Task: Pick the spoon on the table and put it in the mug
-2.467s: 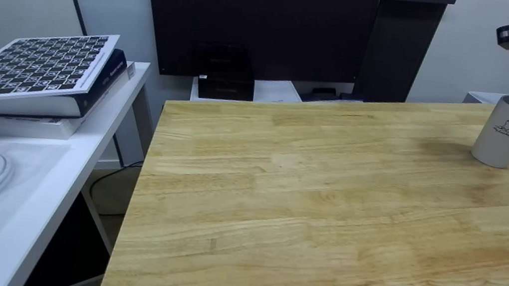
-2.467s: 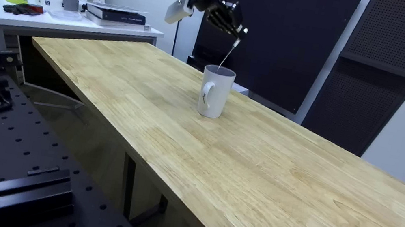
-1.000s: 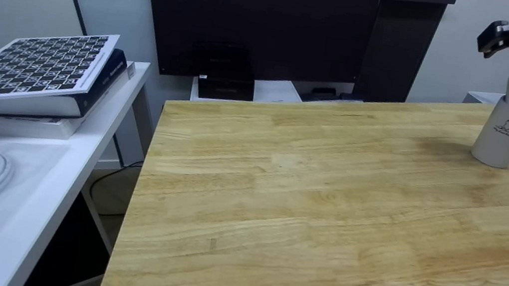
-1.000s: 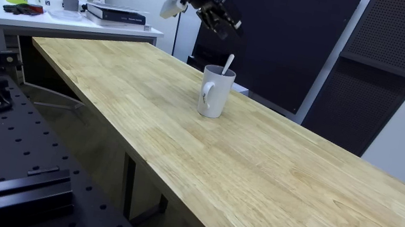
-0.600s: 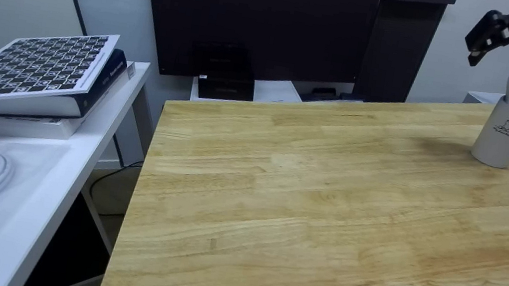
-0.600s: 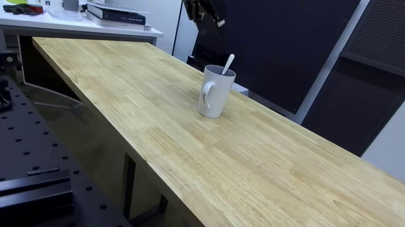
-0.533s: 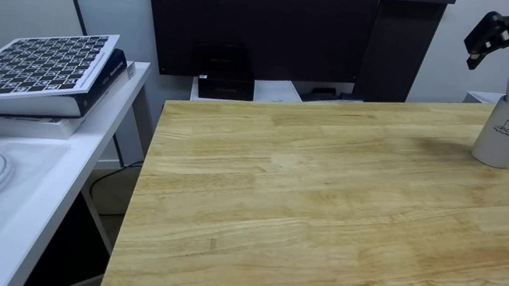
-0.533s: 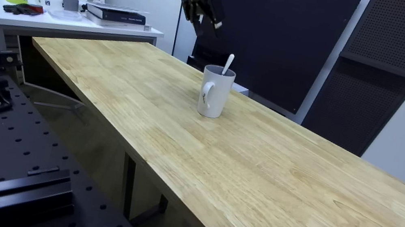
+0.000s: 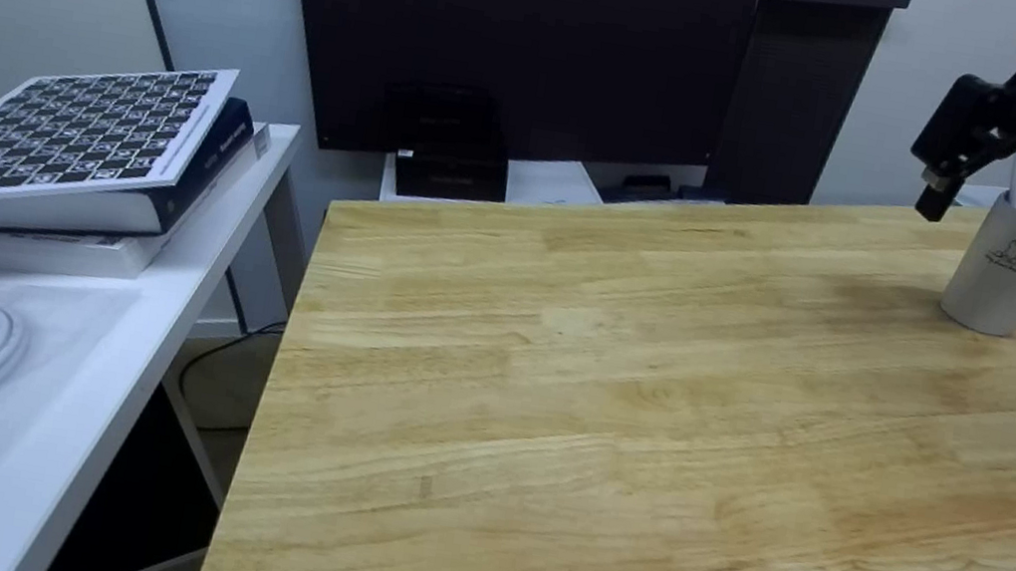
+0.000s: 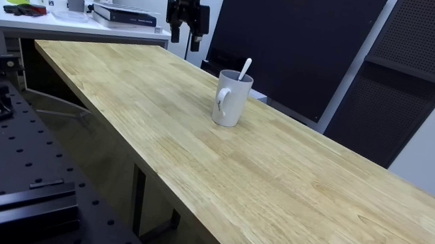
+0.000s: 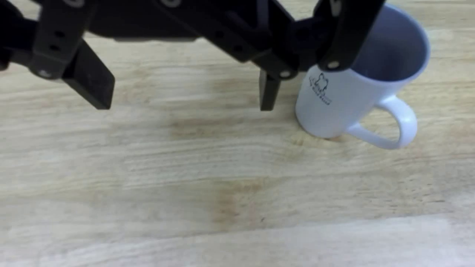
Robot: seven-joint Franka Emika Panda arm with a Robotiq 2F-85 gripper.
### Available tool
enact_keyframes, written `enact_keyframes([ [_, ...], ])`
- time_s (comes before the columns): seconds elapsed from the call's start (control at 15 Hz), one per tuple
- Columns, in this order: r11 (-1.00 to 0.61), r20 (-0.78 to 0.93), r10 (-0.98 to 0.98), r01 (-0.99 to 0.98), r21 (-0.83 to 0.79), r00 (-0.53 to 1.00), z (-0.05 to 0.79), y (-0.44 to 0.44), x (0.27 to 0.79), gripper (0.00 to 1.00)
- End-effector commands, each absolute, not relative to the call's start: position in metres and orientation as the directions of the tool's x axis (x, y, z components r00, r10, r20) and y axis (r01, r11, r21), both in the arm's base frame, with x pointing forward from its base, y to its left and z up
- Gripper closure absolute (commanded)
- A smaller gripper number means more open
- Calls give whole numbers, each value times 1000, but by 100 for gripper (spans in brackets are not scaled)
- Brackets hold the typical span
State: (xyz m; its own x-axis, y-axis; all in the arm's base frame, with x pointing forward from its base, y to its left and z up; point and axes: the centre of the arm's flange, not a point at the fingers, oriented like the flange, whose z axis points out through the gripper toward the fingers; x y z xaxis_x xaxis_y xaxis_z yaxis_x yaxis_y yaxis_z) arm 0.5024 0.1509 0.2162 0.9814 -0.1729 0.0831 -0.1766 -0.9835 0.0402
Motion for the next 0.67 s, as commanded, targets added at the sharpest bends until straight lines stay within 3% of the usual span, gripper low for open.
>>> enact_keyframes([
  [0.0, -993, -69, -121, -121, 13, 990, 245, 143, 514, 0],
  [0.2, -998, -193, -53, -60, -30, 980, 249, 147, 515, 0],
  [0.27, -995, -138, -86, -92, -34, 987, 234, 146, 510, 0],
  [0.6, -997, -176, -46, -56, -53, 983, 240, 156, 511, 0],
])
